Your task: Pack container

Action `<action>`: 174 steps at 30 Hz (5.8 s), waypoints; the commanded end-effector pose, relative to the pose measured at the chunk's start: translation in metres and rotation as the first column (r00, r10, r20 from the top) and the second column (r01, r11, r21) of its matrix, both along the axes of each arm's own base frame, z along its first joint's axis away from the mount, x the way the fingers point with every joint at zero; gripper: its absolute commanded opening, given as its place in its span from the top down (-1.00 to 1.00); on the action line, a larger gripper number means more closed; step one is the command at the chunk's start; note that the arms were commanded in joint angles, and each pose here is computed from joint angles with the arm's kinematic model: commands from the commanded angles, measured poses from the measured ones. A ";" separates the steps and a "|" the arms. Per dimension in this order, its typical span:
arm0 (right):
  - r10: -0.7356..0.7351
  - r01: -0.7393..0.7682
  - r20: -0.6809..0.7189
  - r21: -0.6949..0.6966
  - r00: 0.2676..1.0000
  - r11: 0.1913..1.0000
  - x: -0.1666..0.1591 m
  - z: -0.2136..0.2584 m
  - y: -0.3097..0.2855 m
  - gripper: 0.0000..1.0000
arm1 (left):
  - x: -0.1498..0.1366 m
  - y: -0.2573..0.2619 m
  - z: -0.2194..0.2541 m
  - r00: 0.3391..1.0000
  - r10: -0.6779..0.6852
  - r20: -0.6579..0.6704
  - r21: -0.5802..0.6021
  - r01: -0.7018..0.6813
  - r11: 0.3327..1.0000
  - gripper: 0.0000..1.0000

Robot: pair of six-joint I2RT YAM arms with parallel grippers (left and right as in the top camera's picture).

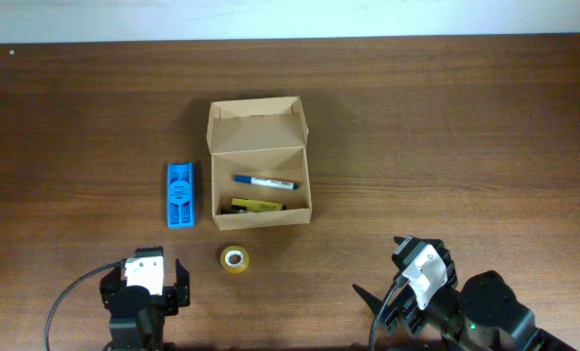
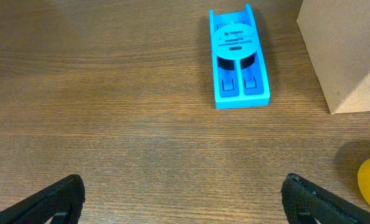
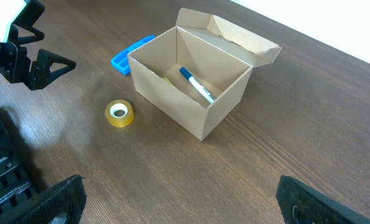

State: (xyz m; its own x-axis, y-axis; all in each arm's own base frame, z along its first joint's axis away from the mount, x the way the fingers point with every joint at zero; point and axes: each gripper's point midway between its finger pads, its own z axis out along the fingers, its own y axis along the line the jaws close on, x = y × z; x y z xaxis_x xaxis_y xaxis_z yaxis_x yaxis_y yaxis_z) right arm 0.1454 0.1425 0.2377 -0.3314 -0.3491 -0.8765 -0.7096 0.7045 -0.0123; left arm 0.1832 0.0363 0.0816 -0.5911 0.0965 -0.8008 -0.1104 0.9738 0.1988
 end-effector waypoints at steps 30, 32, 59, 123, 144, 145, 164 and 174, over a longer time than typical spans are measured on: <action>-0.012 0.012 0.000 0.003 1.000 1.000 0.001 -0.001 -0.001 -0.98 | 0.079 -0.039 0.178 0.977 -0.197 -0.080 -0.150 0.183 0.972 -0.99; -0.012 0.012 0.000 0.003 1.000 1.000 0.001 -0.001 -0.001 -0.98 | 0.092 -0.040 0.167 0.966 -0.202 -0.164 -0.172 0.174 0.970 -0.99; -0.012 0.012 0.000 0.003 1.000 1.000 0.001 -0.001 -0.001 -0.98 | 0.175 -0.043 0.009 0.701 -0.138 -0.700 -0.402 -0.228 0.887 -0.99; -0.012 0.012 0.000 0.003 1.000 1.000 0.001 -0.001 -0.001 -0.98 | 0.164 -0.029 -0.096 0.496 -0.041 -0.867 -0.199 -0.271 0.942 0.14; -0.012 0.012 0.000 0.003 1.000 1.000 0.001 -0.001 -0.001 -0.98 | 0.198 -0.026 0.006 0.757 -0.011 -0.653 -0.269 -0.218 0.938 0.13; -0.012 0.012 0.000 0.003 1.000 1.000 0.001 -0.001 -0.001 -0.98 | 0.199 -0.026 0.014 0.770 -0.011 -0.637 -0.273 -0.212 0.938 0.14; -0.012 0.012 0.000 0.003 1.000 1.000 0.001 -0.001 -0.001 -0.98 | 0.175 -0.158 0.110 0.790 -0.439 -0.428 -0.209 0.386 0.899 0.08; -0.012 0.012 0.000 0.003 1.000 1.000 0.001 -0.001 -0.001 -0.98 | 0.157 -0.194 0.068 0.642 -0.497 -0.584 -0.072 0.569 0.819 0.01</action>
